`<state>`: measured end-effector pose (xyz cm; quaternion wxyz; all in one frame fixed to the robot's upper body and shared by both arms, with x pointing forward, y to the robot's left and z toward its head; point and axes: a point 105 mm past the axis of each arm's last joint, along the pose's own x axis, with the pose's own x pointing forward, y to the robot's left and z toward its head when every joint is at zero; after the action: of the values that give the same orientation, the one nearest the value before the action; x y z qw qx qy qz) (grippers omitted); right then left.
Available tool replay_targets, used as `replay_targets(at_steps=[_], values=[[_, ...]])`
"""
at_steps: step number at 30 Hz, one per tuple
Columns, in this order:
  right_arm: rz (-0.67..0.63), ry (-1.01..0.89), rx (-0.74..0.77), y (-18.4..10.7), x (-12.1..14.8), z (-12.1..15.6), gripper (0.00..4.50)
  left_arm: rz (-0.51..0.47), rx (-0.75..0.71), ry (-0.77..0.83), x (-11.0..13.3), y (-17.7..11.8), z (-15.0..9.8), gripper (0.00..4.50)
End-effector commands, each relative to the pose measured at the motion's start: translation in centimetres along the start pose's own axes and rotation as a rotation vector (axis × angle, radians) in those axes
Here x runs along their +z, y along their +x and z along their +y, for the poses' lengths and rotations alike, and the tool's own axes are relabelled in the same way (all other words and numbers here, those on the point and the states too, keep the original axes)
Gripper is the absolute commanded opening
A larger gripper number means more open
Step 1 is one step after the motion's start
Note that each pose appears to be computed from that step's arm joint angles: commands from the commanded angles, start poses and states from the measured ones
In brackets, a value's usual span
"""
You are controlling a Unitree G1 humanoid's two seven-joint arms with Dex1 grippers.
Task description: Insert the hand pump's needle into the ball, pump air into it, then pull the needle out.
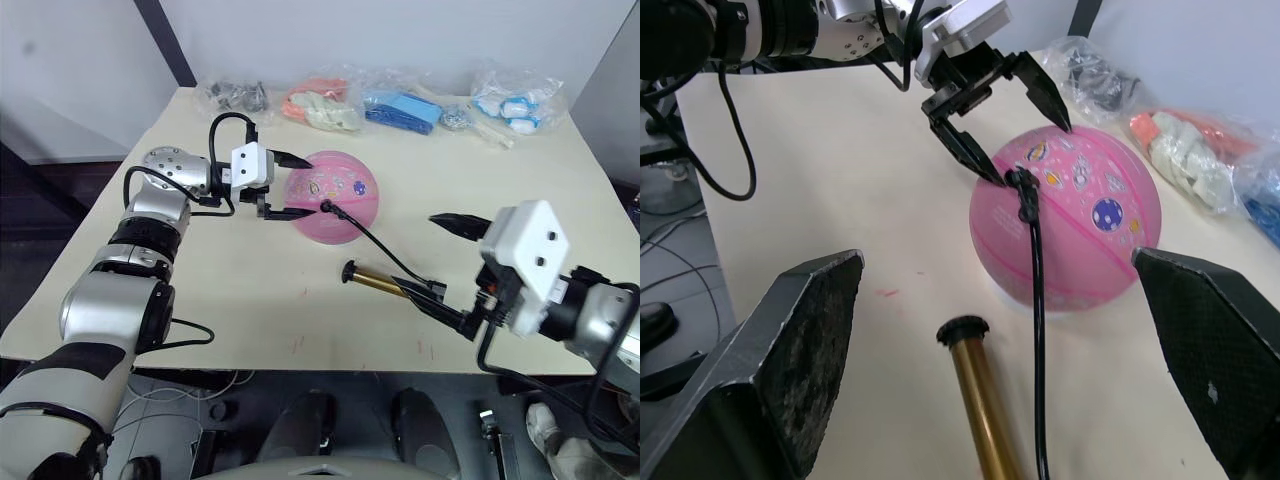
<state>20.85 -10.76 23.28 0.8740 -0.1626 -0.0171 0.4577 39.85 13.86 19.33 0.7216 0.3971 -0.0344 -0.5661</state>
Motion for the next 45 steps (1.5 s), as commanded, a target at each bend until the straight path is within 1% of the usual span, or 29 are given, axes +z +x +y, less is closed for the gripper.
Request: replay_targets(at_steps=[1, 2, 5, 10, 13, 15, 16, 17, 19, 20, 24, 28, 31, 32, 37, 45], values=[[0.016, -0.037, -0.007, 1.9, -0.3, -0.3, 4.50, 0.030, -0.048, -0.039, -1.0, 0.6, -1.1, 4.43], [0.029, -0.055, -0.037, 2.9, -0.6, -1.0, 4.50, 0.027, -0.049, -0.042, -1.0, 0.6, -1.1, 4.43], [0.147, -0.122, -0.114, 4.9, -2.1, -2.6, 4.50, 0.025, -0.051, -0.043, -1.0, 0.7, -1.2, 4.43], [0.177, -0.144, -0.065, 8.8, -2.3, -3.4, 4.50, 0.021, -0.054, -0.052, -1.0, 1.0, -1.3, 4.43], [0.191, -0.177, -0.056, 10.3, -2.5, -3.6, 4.50, 0.018, -0.052, -0.054, -1.0, 1.1, -1.3, 4.43], [0.186, -0.178, -0.034, 11.8, -2.4, -3.6, 4.50, 0.015, -0.045, -0.060, -0.9, 1.1, -1.2, 4.43], [0.185, -0.183, -0.023, 12.5, -2.3, -3.5, 4.12, 0.015, -0.043, -0.062, -0.9, 1.1, -1.2, 4.50], [0.185, -0.190, -0.019, 13.1, -2.2, -3.6, 4.02, 0.017, -0.044, -0.063, -0.9, 1.1, -1.2, 4.50], [0.187, -0.226, -0.021, 14.1, -2.2, -3.8, 3.34, 0.019, -0.045, -0.064, -0.9, 1.1, -1.2, 4.50], [0.189, -0.245, -0.021, 14.5, -2.2, -3.9, 3.34, 0.019, -0.044, -0.064, -0.9, 1.1, -1.2, 4.50], [0.185, -0.283, -0.028, 15.6, -2.1, -4.2, 3.34, 0.017, -0.039, -0.069, -0.9, 1.1, -1.2, 4.50], [0.195, -0.306, -0.029, 16.0, -2.2, -4.5, 3.34, 0.017, -0.036, -0.072, -1.0, 1.1, -1.2, 4.50], [0.177, -0.319, -0.003, 16.5, -1.9, -4.0, 2.51, 0.017, -0.032, -0.074, -1.0, 1.2, -1.1, 4.50], [0.170, -0.325, 0.004, 16.7, -1.7, -3.8, 2.02, 0.017, -0.031, -0.075, -1.0, 1.2, -1.1, 4.50], [0.153, -0.329, 0.015, 17.1, -1.4, -3.5, 2.02, 0.014, -0.028, -0.076, -0.9, 1.2, -1.1, 4.50], [0.156, -0.329, 0.004, 17.3, -1.5, -3.8, 2.02, 0.011, -0.026, -0.076, -0.8, 1.3, -1.1, 4.50]])
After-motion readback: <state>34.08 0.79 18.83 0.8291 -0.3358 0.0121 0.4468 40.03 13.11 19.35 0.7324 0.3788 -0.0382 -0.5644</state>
